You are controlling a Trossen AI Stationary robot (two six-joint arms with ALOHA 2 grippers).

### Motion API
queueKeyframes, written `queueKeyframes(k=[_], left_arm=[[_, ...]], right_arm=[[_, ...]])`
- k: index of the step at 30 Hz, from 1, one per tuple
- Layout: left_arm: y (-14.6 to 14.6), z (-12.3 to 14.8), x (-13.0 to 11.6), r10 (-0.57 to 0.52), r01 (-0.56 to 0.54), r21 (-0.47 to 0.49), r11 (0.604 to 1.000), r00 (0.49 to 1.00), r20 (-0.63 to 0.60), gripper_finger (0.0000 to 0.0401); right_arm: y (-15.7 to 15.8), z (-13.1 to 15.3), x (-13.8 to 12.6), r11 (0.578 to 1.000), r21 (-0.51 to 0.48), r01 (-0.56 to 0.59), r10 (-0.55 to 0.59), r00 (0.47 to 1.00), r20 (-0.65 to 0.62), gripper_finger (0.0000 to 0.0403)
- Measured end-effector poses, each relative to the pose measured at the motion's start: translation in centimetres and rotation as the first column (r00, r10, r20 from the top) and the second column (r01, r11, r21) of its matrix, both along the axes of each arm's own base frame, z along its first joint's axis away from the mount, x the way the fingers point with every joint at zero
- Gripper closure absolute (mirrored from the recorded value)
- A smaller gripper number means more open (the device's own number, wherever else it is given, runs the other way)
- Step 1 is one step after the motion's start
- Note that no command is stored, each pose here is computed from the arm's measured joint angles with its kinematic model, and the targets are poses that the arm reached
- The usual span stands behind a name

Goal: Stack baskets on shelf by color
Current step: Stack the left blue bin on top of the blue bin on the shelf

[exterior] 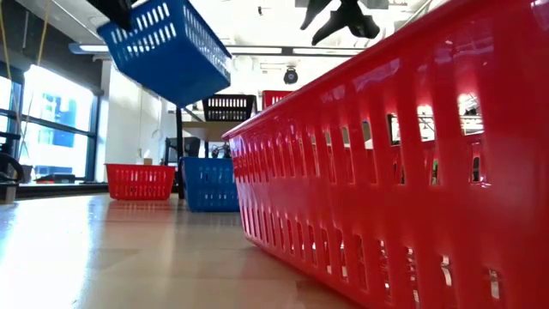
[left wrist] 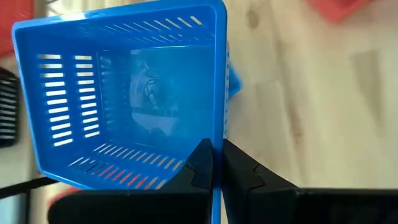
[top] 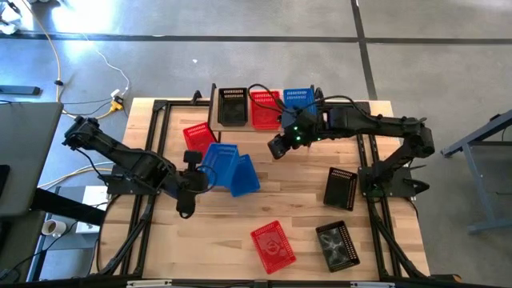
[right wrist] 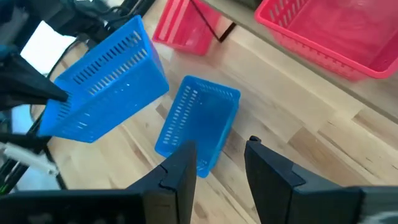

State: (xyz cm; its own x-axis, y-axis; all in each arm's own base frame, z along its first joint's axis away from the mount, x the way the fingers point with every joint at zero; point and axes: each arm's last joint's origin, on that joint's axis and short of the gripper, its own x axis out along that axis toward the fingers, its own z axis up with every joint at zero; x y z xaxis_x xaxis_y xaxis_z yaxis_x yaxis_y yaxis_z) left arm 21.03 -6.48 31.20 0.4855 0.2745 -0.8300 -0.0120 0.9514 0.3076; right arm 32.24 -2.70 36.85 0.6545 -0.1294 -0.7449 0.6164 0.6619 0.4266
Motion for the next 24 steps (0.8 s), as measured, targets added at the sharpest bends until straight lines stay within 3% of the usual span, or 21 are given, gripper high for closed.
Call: queueKeyframes(k=[9, 24], left_arm=[[0.4, -2.0, 1.5, -0.010, 0.037, 0.180, 0.983, 0.989, -0.147, 0.0401], [0.3, -3.5, 3.0, 0.058, -0.003, 0.326, 0.946, 0.986, -0.159, 0.0401]], right_arm=[[1.3, -1.0, 1.8, 0.994, -0.028, 0.106, -0.105, 0.994, 0.034, 0.0281], [2.8, -3.9, 5.9, 0.987, 0.037, 0.157, -0.160, 0.981, 0.113, 0.0281]])
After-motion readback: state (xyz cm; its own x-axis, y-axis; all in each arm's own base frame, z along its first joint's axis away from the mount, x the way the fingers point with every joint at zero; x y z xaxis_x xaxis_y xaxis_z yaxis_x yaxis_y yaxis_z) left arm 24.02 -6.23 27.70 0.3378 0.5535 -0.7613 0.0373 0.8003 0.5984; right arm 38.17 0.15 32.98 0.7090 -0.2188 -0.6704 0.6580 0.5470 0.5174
